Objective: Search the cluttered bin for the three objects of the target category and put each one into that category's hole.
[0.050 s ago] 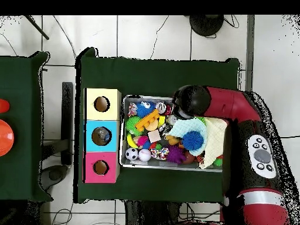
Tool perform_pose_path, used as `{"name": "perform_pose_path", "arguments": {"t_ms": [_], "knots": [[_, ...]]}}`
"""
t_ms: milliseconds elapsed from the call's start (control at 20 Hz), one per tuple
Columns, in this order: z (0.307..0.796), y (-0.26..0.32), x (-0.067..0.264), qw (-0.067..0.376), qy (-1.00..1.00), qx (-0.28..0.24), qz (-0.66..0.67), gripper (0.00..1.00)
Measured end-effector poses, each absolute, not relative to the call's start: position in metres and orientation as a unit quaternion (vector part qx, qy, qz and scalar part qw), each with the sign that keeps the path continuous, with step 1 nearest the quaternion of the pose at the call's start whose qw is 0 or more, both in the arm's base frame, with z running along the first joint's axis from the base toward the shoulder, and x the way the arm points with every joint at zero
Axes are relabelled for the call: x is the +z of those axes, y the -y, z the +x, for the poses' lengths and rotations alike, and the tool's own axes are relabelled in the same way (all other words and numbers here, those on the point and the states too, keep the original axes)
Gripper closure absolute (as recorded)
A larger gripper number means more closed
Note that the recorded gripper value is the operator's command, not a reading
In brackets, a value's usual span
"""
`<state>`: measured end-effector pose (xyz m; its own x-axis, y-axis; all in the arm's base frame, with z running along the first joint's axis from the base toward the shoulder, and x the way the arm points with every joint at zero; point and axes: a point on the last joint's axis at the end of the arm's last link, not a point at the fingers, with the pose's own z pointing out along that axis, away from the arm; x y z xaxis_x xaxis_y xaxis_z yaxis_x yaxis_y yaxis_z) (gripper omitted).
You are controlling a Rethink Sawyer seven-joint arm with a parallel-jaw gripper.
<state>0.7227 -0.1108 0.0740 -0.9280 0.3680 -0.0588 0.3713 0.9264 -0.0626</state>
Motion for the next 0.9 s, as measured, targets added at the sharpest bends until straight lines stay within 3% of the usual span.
{"name": "perform_pose_path", "arguments": {"t_ms": [500,900], "knots": [[0.732,0.046,0.083,0.024,-0.986,-0.019,0.163,0.00],[0.726,0.036,0.081,0.015,-0.987,-0.015,0.160,0.00]]}}
